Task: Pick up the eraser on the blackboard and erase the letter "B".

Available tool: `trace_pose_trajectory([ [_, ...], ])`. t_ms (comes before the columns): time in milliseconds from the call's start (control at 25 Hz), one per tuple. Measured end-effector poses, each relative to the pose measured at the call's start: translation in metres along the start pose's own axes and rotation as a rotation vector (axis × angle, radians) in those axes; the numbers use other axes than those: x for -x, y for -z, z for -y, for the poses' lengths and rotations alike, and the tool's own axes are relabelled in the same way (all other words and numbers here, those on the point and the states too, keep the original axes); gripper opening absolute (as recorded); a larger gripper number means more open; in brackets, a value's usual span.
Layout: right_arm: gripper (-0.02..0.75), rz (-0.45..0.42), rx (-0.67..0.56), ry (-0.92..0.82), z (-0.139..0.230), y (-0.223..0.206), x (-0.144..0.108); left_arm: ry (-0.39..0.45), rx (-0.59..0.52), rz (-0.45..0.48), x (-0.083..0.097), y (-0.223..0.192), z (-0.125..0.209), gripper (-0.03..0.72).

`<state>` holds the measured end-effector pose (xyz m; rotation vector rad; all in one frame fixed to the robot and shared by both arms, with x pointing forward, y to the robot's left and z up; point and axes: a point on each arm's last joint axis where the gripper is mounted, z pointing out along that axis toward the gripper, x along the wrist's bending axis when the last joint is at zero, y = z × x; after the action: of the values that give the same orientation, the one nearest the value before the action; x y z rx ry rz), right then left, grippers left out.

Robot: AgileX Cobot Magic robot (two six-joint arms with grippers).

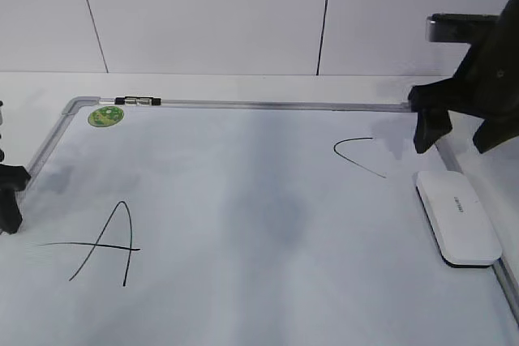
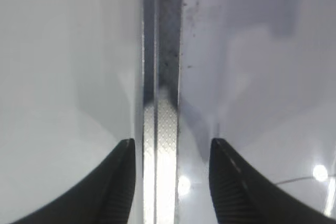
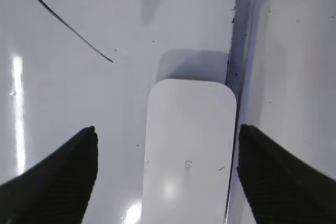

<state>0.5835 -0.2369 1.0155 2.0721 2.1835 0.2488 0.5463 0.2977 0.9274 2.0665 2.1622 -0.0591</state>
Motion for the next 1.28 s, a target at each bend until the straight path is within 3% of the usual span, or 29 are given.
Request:
trace_pose_trajectory([
  [280, 0.646, -0.009, 0.081, 0.018, 0.004, 0.028, 0.0, -0.064, 0.125, -0.038, 0.003, 0.047, -0.013, 0.36],
  [600, 0.646, -0.069, 0.226, 0.069, 0.019, 0.081, -0.002, -0.111, 0.33, -0.069, 0.01, 0.117, 0.001, 0.545],
  [880, 0.614, -0.085, 0.414, 0.096, 0.054, 0.15, 0.002, -0.133, 0.459, -0.07, 0.017, 0.178, 0.043, 0.558],
  [1080, 0.596, -0.082, 0.585, 0.122, 0.093, 0.201, 0.008, -0.152, 0.643, -0.074, 0.023, 0.223, 0.082, 0.558],
  [1280, 0.594, -0.071, 0.673, 0.131, 0.137, 0.22, 0.014, -0.165, 0.783, -0.076, 0.026, 0.253, 0.118, 0.558],
])
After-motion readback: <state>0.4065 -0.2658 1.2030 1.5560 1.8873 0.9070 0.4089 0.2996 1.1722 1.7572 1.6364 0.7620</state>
